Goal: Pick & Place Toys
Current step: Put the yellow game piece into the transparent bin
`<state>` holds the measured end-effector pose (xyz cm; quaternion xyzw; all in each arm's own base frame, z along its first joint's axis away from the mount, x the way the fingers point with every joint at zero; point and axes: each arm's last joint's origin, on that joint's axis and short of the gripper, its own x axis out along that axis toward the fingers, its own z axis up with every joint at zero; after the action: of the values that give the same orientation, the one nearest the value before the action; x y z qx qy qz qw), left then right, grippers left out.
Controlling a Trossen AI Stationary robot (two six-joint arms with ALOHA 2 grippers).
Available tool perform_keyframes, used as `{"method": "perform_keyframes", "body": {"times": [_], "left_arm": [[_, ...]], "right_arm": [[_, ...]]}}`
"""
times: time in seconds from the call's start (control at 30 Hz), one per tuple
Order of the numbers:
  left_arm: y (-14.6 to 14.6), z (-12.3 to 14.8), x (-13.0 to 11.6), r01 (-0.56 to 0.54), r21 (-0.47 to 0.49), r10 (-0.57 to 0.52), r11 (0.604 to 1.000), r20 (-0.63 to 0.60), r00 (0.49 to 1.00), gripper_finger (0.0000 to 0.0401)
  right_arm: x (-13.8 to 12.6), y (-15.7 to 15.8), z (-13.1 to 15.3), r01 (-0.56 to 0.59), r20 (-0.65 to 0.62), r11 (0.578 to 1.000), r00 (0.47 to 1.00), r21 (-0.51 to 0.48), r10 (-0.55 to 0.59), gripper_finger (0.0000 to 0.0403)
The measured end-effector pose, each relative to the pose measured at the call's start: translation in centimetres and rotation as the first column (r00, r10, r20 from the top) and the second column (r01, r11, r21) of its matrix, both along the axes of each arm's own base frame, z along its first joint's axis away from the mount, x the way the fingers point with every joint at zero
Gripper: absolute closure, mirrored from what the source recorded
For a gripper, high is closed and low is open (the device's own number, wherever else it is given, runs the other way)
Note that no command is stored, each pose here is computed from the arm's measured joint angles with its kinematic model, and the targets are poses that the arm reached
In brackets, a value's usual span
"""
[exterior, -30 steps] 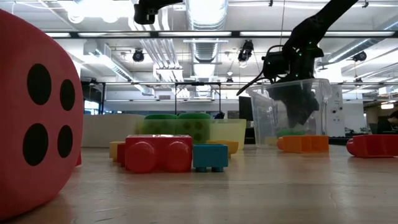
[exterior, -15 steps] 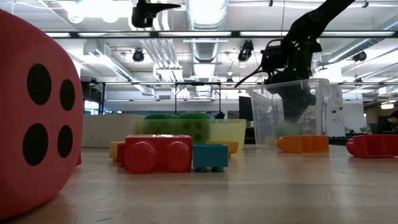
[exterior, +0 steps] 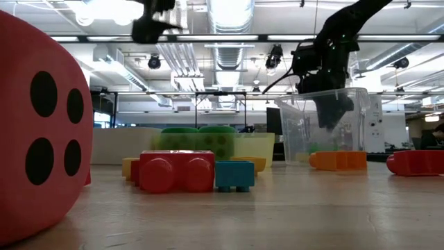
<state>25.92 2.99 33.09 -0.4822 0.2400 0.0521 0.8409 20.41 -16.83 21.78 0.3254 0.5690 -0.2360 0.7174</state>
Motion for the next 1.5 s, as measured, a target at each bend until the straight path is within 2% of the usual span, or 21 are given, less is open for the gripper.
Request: {"method": "perform_keyframes", "body": {"times": [0.17, 0.23, 0.33, 0.5, 0.67, 0.73, 0.9, 1.07, 1.17, 1.3, 1.5], "left_arm": [[-0.5, -2.9, -0.1, 0.004, 0.012, -0.001, 1.0, -0.264, 0.964, 0.0037], [-0.8, -3.8, 0.0, 0.038, 0.022, -0.029, 0.999, -0.329, 0.944, 0.0037], [-1.6, -5.0, 0.8, 0.145, 0.076, -0.106, 0.987, -0.373, 0.922, 0.0037], [-3.1, -6.8, 2.1, 0.308, 0.141, -0.224, 0.941, -0.426, 0.877, 0.0037], [-3.9, -8.1, 2.5, 0.377, 0.147, -0.269, 0.914, -0.476, 0.837, 0.0037], [-3.9, -8.7, 2.4, 0.381, 0.137, -0.269, 0.914, -0.497, 0.825, 0.0037], [-3.9, -9.8, 2.0, 0.357, 0.097, -0.257, 0.929, -0.528, 0.81, 0.0037], [-4.2, -10.7, 1.5, 0.314, 0.054, -0.231, 0.948, -0.559, 0.796, 0.0037], [-4.4, -11.5, 1.2, 0.317, 0.067, -0.221, 0.946, -0.581, 0.784, 0.0037], [-4.6, -12.6, 0.6, 0.324, 0.067, -0.219, 0.944, -0.609, 0.762, 0.0037], [-5.7, -13.2, 0.6, 0.354, 0.117, -0.214, 0.928, -0.611, 0.762, 0.0037]], "right_arm": [[-0.2, 0.6, 2.2, -0.011, -0.001, 1.0, 1.0, 0.004, 0.011, 0.0202], [-0.2, 0.8, 3.3, -0.027, 0.002, 1.0, 1.0, 0.0, 0.027, 0.0202], [-0.3, 1.3, 5.1, -0.038, 0.041, 0.999, 0.998, -0.032, 0.039, 0.0202], [-0.8, 2.3, 8.2, -0.008, 0.141, 0.995, 0.99, -0.101, 0.022, 0.0202], [-1.6, 3.5, 10.6, 0.006, 0.269, 0.982, 0.962, -0.189, 0.046, 0.0202], [-1.9, 4.0, 11.2, 0.013, 0.304, 0.983, 0.952, -0.183, 0.043, 0.0202], [-2.2, 4.7, 11.5, 0.004, 0.342, 0.992, 0.939, -0.125, 0.04, 0.0202], [-1.4, 5.5, 11.2, -0.041, 0.345, 0.994, 0.936, -0.098, 0.073, 0.0202], [-0.7, 5.9, 10.8, -0.046, 0.323, 0.995, 0.943, -0.094, 0.074, 0.02], [0.5, 6.4, 9.8, -0.041, 0.234, 0.989, 0.969, -0.143, 0.075, 0.0188], [1.8, 7.1, 8.8, -0.112, 0.206, 0.987, 0.969, -0.116, 0.134, 0.0159]]}}
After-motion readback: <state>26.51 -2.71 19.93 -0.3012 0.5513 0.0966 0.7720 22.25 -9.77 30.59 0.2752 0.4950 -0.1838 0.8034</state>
